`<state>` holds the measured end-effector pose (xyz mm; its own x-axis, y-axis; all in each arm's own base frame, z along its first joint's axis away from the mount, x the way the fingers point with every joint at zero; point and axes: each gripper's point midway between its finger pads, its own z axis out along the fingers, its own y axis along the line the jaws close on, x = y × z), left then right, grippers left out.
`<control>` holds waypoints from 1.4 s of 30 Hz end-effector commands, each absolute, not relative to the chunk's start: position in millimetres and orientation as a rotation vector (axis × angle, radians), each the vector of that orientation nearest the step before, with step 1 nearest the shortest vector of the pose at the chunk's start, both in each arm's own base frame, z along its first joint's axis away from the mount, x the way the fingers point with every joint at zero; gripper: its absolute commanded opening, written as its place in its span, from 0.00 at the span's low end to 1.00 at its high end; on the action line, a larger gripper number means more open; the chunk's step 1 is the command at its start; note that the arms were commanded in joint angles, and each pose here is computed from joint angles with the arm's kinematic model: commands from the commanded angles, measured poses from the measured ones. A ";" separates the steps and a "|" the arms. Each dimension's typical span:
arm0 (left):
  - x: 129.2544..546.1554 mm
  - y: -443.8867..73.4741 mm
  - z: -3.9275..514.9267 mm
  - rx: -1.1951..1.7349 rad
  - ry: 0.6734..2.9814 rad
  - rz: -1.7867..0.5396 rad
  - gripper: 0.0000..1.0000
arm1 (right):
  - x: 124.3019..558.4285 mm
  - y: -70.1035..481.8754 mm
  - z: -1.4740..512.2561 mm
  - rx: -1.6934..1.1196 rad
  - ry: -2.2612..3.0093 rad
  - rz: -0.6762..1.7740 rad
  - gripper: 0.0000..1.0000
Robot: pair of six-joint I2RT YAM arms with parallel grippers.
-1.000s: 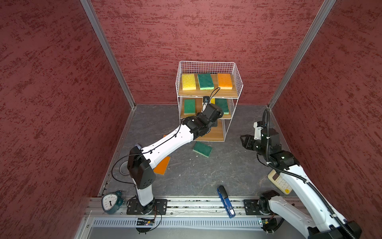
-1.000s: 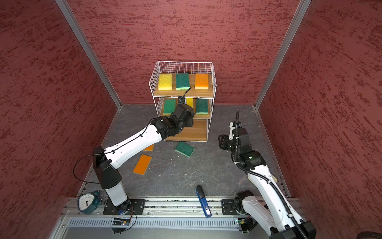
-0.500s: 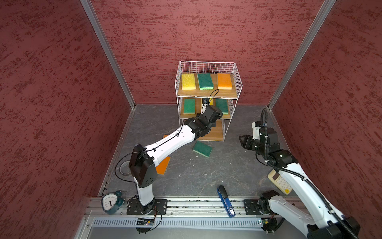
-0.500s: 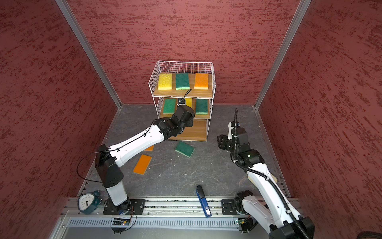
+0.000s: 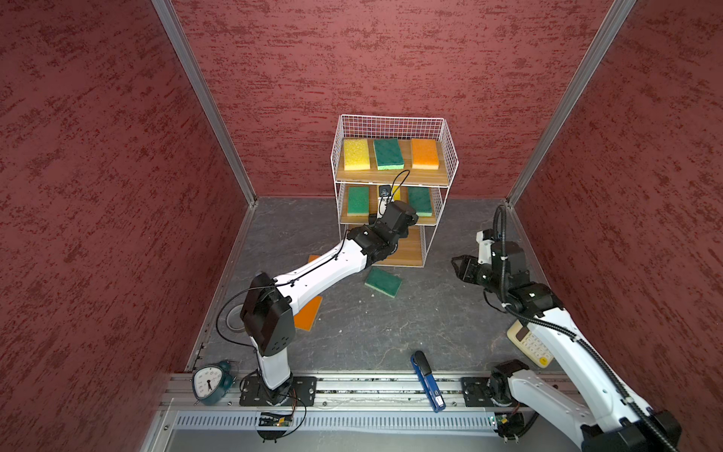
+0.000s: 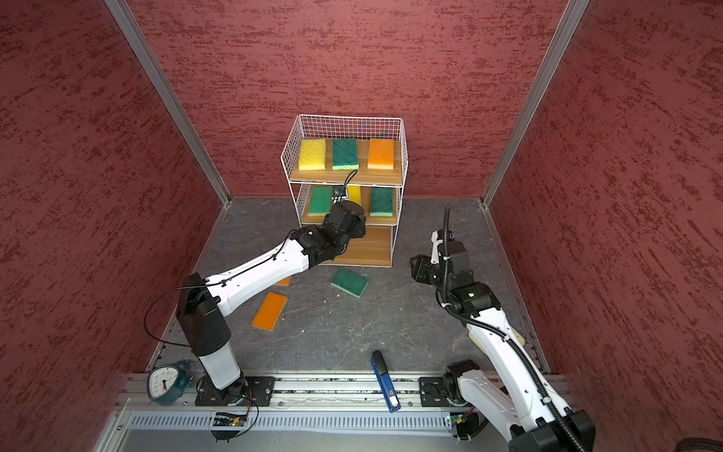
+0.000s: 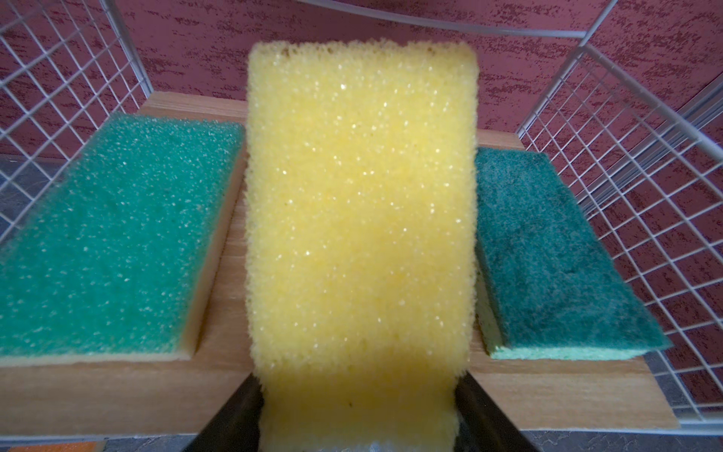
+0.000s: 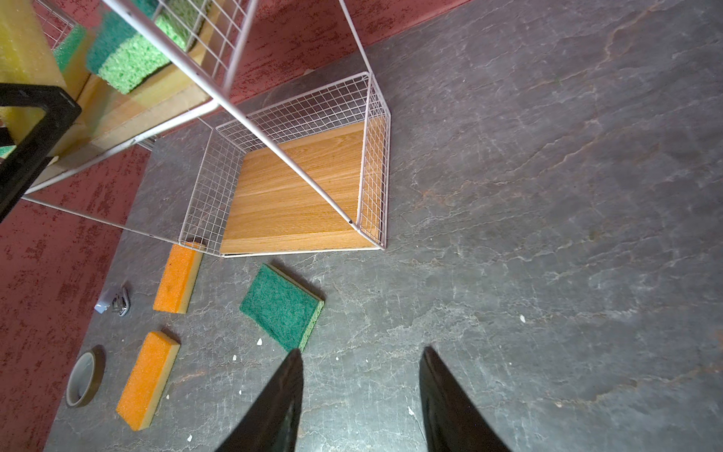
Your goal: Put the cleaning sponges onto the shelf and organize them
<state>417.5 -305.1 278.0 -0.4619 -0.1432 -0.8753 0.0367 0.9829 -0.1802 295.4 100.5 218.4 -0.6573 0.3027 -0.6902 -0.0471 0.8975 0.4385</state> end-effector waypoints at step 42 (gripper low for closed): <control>361.7 -310.8 309.2 0.036 1.989 -0.677 0.03 | 275.6 100.6 238.9 0.172 2.155 0.610 0.48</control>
<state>358.1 -302.6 300.6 -0.5067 -0.2296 -0.8310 0.2640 0.8763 -0.4030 278.7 100.1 238.3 -0.6144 0.3305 -0.7164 -0.0851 0.8750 0.4767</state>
